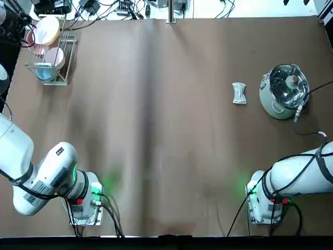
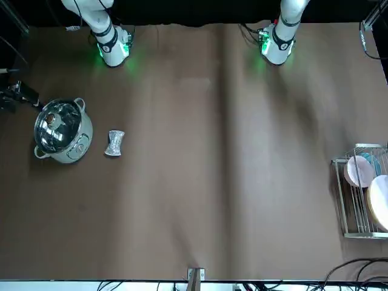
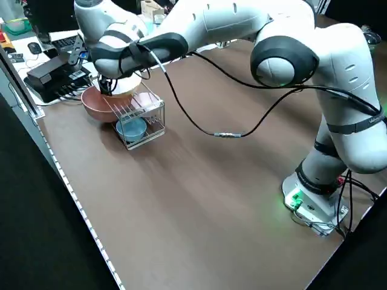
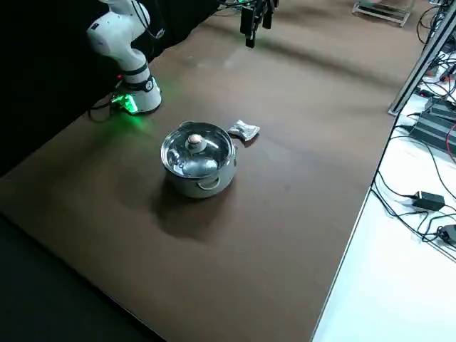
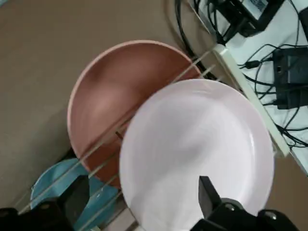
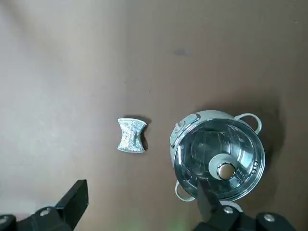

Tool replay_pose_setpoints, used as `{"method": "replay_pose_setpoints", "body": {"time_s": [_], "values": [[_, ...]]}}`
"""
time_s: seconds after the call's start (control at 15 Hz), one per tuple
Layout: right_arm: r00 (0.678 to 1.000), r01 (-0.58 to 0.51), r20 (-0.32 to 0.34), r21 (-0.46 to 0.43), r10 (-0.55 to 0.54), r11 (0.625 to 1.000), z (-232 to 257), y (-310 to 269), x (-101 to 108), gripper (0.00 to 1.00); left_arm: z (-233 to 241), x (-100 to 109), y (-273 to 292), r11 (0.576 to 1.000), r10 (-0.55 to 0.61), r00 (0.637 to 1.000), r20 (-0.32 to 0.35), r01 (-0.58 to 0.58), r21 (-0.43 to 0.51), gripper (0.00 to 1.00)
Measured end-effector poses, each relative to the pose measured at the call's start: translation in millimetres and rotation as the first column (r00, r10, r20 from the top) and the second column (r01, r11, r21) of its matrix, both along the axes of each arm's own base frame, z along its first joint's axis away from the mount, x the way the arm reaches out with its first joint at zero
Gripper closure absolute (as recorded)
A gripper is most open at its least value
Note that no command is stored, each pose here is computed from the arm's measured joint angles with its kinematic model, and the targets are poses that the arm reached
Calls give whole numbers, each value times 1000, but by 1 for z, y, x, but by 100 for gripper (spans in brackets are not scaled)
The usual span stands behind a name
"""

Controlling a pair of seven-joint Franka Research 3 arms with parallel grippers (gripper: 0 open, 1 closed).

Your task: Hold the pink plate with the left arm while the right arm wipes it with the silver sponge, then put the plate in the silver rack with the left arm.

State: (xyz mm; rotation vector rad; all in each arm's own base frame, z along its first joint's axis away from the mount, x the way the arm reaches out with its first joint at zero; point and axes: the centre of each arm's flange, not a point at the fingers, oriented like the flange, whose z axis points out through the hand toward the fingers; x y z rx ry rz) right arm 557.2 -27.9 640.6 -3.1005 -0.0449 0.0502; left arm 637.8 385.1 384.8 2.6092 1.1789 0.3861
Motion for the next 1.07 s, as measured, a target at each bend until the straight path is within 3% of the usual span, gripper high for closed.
{"method": "replay_pose_setpoints", "body": {"time_s": [0.4, 0.53, 0.8, 1.07], "values": [[1000, 0, 0, 0, 0, 1000, 0, 0, 0, 0, 60, 9, -57, 993, -119, 993, -18, 118, -20, 0], [1000, 0, 0, 0, 0, 1000, 0, 0, 0, 0, 77, 10, -69, 987, -160, 987, -20, 160, 14, 0], [1000, 1, 1, -2, -1, 1000, 0, -1, 0, 0, 128, 14, -150, 931, -336, 932, -134, 350, 105, 0], [1000, 7, 0, -2, -7, 1000, -1, -4, 0, 0, 171, 18, -238, 874, -438, 885, -158, 461, 154, 0]]}}
